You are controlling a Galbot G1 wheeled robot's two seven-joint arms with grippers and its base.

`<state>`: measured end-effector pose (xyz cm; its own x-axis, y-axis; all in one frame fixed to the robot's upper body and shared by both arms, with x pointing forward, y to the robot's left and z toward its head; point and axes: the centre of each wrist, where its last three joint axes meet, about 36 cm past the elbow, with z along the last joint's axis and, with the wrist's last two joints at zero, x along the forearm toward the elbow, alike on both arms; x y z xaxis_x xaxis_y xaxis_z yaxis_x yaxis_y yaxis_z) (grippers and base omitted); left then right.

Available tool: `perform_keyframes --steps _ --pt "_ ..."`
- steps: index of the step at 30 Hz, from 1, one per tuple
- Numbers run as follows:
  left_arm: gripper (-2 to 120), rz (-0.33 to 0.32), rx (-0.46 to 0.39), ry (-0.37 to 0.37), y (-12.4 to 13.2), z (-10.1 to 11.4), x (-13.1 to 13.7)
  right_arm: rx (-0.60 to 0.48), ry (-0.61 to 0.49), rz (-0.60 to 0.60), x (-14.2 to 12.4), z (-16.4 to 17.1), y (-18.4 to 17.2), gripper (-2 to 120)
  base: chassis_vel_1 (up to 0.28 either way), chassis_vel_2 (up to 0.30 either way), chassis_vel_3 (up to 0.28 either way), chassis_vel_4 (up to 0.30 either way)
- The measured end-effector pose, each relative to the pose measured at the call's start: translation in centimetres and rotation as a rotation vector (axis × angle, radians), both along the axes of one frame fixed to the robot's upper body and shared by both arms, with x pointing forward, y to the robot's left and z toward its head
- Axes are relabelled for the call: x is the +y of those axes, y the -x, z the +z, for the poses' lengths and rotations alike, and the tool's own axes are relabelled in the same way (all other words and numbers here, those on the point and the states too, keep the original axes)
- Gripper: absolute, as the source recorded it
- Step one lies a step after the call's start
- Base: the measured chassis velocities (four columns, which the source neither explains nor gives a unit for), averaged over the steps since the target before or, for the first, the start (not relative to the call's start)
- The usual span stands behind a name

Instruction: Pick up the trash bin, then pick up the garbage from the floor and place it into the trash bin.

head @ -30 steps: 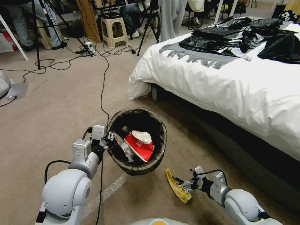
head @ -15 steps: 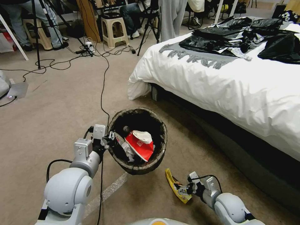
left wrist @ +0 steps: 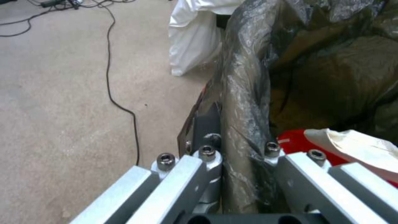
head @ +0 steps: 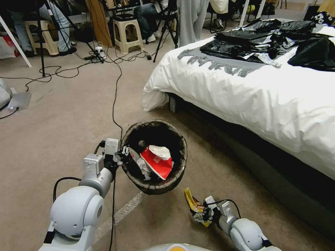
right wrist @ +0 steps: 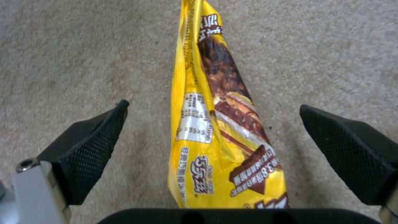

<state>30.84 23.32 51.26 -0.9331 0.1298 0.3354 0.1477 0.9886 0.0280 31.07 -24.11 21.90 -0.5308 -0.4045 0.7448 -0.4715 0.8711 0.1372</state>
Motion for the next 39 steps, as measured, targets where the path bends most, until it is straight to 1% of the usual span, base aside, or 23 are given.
perform_keyframes --steps 9,16,19,20,21,22,23,24,27,28,29,30,32,33,34,37,38,39 --pt "2 -0.001 0.000 0.002 0.0 -0.1 0.0 0.004 0.002 -0.005 0.5 -0.7 0.0 99 0.000 0.000 0.000 0.000" --pt "2 -0.002 0.000 0.007 -0.1 -0.1 -0.1 0.003 0.003 -0.017 0.7 -1.3 0.0 93 0.000 0.000 0.000 0.000" --pt "2 -0.004 0.000 0.008 -0.1 -0.1 -0.2 0.005 0.004 -0.027 0.9 -1.7 0.0 80 0.000 0.000 0.000 0.000" --pt "2 -0.004 0.000 0.008 -0.1 -0.1 -0.2 0.005 0.004 -0.027 0.9 -1.7 0.0 80 0.000 0.000 0.000 0.000" --pt "2 -0.004 0.000 0.008 -0.1 -0.1 -0.2 0.007 0.004 -0.029 1.0 -1.8 0.1 77 0.000 0.000 0.000 0.000" --pt "2 -0.004 0.000 0.008 -0.1 -0.1 -0.1 0.009 0.003 -0.031 1.0 -1.9 0.1 70 0.000 0.000 0.000 0.000" --pt "2 -0.004 0.000 0.008 -0.1 -0.1 -0.1 0.011 0.002 -0.033 1.1 -2.0 0.1 67 0.000 0.000 0.000 0.000" --pt "2 -0.004 0.000 0.008 -0.1 -0.1 -0.1 0.011 0.002 -0.033 1.1 -2.0 0.1 67 0.000 0.000 0.000 0.000" --pt "2 -0.005 0.000 0.008 -0.1 -0.1 -0.1 0.013 0.001 -0.038 1.1 -2.1 0.0 55 0.000 0.000 0.000 0.000" --pt "2 -0.005 0.000 0.008 -0.1 -0.1 -0.1 0.013 0.001 -0.038 1.1 -2.1 0.0 55 0.000 0.000 0.000 0.000" --pt "2 -0.005 0.000 0.008 -0.1 -0.1 -0.2 0.013 0.000 -0.043 1.1 -2.2 -0.1 45 0.000 0.000 0.000 0.000" --pt "2 -0.005 0.000 0.008 -0.1 -0.1 -0.2 0.013 0.000 -0.043 1.1 -2.2 -0.1 45 0.000 0.000 0.000 0.000" --pt "2 -0.007 0.001 0.008 -0.1 -0.1 -0.2 0.013 -0.001 -0.049 1.0 -2.2 -0.2 33 0.000 0.000 0.000 0.000" --pt "2 -0.008 0.000 0.009 -0.1 -0.1 -0.2 0.012 -0.002 -0.050 1.0 -2.2 -0.2 30 0.000 0.000 0.000 0.000" --pt "2 -0.008 0.000 0.009 -0.1 -0.1 -0.2 0.012 -0.002 -0.050 1.0 -2.2 -0.2 30 0.000 0.000 0.000 0.000" --pt "2 -0.010 0.000 0.011 -0.1 -0.1 -0.3 0.010 -0.006 -0.057 0.9 -2.2 -0.3 14 0.000 0.000 0.000 0.000" --pt "2 -0.010 0.000 0.011 -0.1 -0.1 -0.3 0.010 -0.006 -0.057 0.9 -2.2 -0.3 14 0.000 0.000 0.000 0.000" --pt "2 -0.010 0.000 0.011 -0.1 -0.1 -0.3 0.008 -0.005 -0.059 0.8 -2.2 -0.3 10 0.000 0.000 0.000 0.000"
